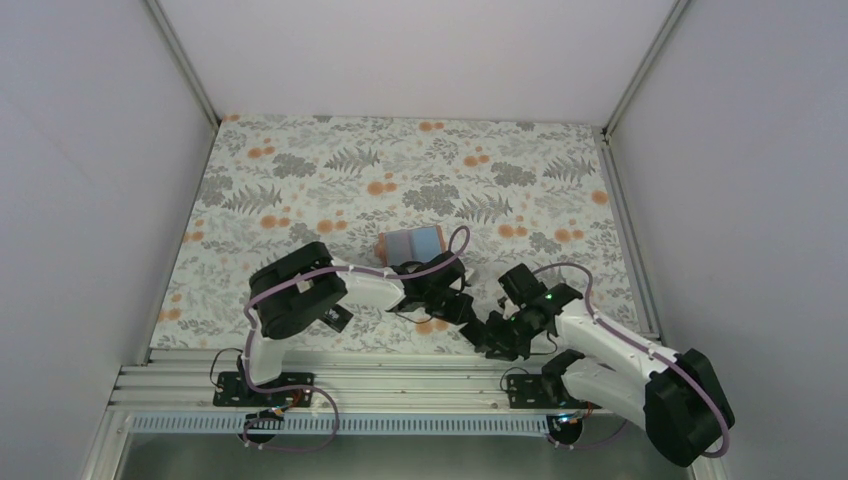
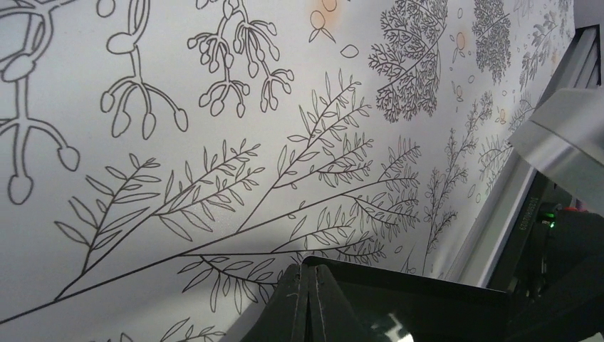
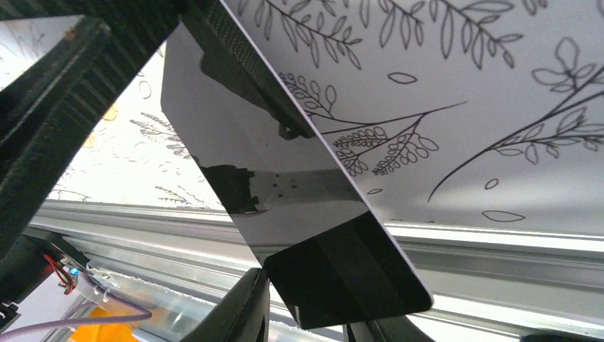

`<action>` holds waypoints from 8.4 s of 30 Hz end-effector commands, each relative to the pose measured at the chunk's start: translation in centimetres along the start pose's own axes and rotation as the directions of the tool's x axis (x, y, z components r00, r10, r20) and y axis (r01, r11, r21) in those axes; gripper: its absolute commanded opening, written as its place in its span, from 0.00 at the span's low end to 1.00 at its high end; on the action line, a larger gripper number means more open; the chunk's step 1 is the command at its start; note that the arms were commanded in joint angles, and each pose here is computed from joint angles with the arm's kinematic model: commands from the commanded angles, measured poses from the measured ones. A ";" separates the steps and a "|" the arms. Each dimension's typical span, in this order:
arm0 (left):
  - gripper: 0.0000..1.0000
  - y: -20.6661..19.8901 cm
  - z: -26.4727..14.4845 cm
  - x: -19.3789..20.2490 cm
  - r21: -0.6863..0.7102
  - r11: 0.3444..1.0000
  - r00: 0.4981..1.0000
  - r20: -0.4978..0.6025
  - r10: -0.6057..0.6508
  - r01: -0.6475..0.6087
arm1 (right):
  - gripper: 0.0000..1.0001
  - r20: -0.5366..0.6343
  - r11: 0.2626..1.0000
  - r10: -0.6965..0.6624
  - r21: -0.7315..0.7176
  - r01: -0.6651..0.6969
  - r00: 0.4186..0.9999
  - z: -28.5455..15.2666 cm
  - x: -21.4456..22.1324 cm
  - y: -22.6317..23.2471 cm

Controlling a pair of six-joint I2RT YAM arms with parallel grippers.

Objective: Put the credit cards into the card holder

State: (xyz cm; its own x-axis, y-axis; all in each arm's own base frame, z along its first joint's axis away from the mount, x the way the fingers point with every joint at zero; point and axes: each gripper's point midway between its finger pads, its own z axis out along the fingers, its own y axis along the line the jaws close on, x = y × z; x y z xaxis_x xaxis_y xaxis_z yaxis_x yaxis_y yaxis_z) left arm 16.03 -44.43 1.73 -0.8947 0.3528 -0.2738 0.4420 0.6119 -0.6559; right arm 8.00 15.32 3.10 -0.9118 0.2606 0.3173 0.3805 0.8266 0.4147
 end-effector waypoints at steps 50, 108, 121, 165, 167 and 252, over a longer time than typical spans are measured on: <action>0.51 -8.9 -38.6 -15.6 0.119 0.992 0.593 0.803 -0.065 -0.052 | 0.04 0.781 0.487 -0.134 -0.484 0.727 0.610 -30.8 -6.4 31.9; 0.20 -15.5 -44.6 -19.3 0.317 0.858 0.395 0.907 -0.149 -0.404 | 0.04 0.665 0.127 -0.272 -0.692 0.710 0.696 -34.4 1.2 37.4; 0.12 -15.4 -44.7 -19.5 0.326 0.855 0.395 0.905 -0.159 -0.403 | 0.04 0.674 0.117 -0.285 -0.681 0.723 0.682 -34.3 1.6 37.4; 0.02 4.3 -31.8 -14.7 0.022 0.994 0.715 0.692 -0.095 0.111 | 0.60 0.661 0.727 -0.332 -0.275 0.629 0.673 -18.8 -18.6 22.8; 0.02 5.1 -30.3 -14.2 0.029 0.993 0.744 0.660 -0.105 0.114 | 0.61 0.635 0.745 -0.338 -0.270 0.609 0.695 -17.0 -19.8 22.1; 0.02 15.9 -13.5 -8.8 0.154 0.827 0.770 0.303 -0.561 0.541 | 0.39 0.331 0.812 -0.360 -0.349 0.468 0.872 -0.7 -24.4 16.4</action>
State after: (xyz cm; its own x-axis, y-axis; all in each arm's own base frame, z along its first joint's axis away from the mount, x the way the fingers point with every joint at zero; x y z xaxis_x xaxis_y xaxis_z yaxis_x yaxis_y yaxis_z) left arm 32.34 -28.04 4.05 -0.9533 -0.2862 -0.0965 -0.0962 0.5907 -0.8011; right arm 37.00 21.89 3.14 -0.9809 0.1073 -0.1622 -0.0597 0.6276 0.7762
